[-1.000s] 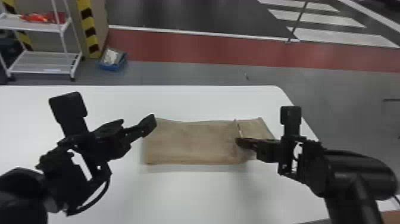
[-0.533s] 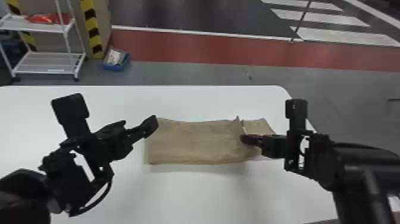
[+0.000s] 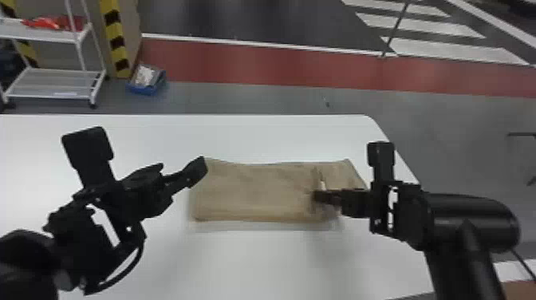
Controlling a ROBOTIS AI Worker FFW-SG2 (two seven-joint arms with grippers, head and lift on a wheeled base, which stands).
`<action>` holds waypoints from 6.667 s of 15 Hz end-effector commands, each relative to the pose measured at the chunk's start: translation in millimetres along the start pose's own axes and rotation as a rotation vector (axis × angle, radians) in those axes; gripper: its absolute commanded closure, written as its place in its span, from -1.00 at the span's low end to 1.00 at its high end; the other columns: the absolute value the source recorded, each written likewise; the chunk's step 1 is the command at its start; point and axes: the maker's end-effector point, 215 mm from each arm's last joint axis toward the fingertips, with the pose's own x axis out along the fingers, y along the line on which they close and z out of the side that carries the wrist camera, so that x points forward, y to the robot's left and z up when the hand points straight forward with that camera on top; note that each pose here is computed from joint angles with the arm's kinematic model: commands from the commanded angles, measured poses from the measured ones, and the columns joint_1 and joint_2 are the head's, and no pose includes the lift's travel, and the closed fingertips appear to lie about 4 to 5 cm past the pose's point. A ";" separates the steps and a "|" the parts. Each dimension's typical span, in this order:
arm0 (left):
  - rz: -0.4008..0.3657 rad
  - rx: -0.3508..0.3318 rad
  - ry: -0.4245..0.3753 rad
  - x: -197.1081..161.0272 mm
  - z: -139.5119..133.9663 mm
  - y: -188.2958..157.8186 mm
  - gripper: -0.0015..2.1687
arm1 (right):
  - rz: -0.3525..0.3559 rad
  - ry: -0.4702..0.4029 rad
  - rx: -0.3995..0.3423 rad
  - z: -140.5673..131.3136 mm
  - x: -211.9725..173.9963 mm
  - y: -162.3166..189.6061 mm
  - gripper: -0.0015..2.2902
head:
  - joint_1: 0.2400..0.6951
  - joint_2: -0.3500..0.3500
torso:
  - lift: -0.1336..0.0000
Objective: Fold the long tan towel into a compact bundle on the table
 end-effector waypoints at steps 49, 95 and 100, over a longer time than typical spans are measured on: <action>-0.018 -0.013 0.094 -9.5 -39.2 -5.1 -0.92 | -0.058 -0.077 -0.071 38.4 -36.9 -3.6 0.42 | 1.00 -0.67 | -0.86; -0.008 -0.017 0.123 -9.0 -53.0 4.5 -0.92 | -0.216 -0.168 -0.009 119.4 -96.7 -168.6 0.42 | 1.00 -1.00 | -0.86; -0.007 -0.015 0.129 -10.2 -55.3 8.3 -0.92 | -0.269 -0.075 -0.025 76.7 -56.7 -178.2 -0.57 | 1.00 -1.00 | -0.86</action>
